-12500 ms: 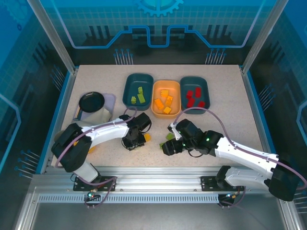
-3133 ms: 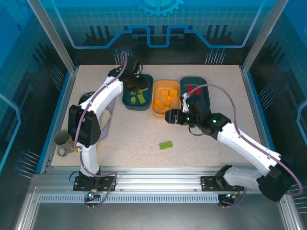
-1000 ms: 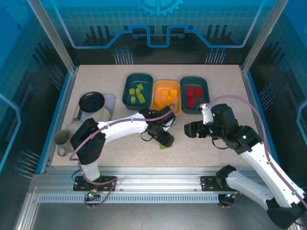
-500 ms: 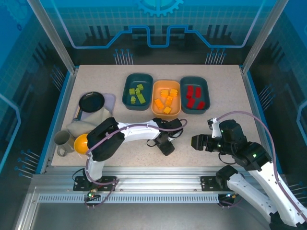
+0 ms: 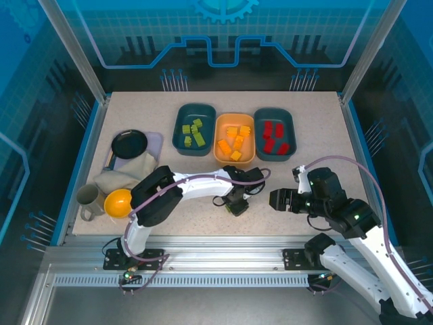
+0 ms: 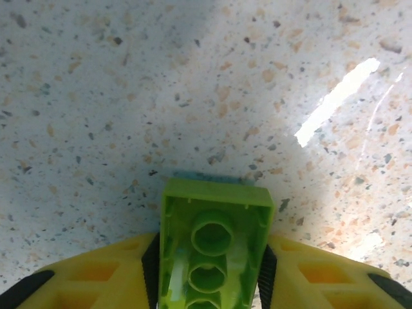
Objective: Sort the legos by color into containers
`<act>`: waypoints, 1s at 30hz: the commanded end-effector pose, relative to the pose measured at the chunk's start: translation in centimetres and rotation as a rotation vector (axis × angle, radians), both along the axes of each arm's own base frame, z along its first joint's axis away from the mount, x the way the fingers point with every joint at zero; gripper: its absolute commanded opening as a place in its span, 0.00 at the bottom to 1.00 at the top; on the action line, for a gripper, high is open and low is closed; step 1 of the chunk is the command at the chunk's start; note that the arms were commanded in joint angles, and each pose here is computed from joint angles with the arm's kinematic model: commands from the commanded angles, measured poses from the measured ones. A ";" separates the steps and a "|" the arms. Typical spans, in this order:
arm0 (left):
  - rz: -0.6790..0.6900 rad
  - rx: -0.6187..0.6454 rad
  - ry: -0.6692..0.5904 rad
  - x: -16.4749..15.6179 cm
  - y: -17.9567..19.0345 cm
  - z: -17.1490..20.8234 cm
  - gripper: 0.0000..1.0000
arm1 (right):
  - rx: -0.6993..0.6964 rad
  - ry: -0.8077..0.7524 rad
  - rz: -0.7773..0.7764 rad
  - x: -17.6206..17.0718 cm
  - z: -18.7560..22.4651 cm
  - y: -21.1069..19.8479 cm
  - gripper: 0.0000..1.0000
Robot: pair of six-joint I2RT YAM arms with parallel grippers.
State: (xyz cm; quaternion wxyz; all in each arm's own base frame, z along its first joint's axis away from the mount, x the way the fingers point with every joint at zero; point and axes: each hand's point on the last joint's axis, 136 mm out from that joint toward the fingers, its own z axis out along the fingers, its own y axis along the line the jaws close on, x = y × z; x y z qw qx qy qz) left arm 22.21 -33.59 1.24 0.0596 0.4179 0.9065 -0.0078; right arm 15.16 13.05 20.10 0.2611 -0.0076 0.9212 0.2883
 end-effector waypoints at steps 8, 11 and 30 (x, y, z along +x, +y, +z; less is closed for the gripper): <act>0.084 0.193 0.069 -1.9 3.8 -3.7 0.38 | 0.013 0.008 0.005 0.2 -0.4 0.0 0.75; 0.102 0.187 0.062 -1.8 3.7 -3.6 0.29 | 0.016 0.004 0.007 0.4 -0.3 0.1 0.74; 0.757 -0.380 -0.069 14.1 9.2 13.6 0.27 | 0.115 -0.101 0.107 8.5 4.1 5.8 0.74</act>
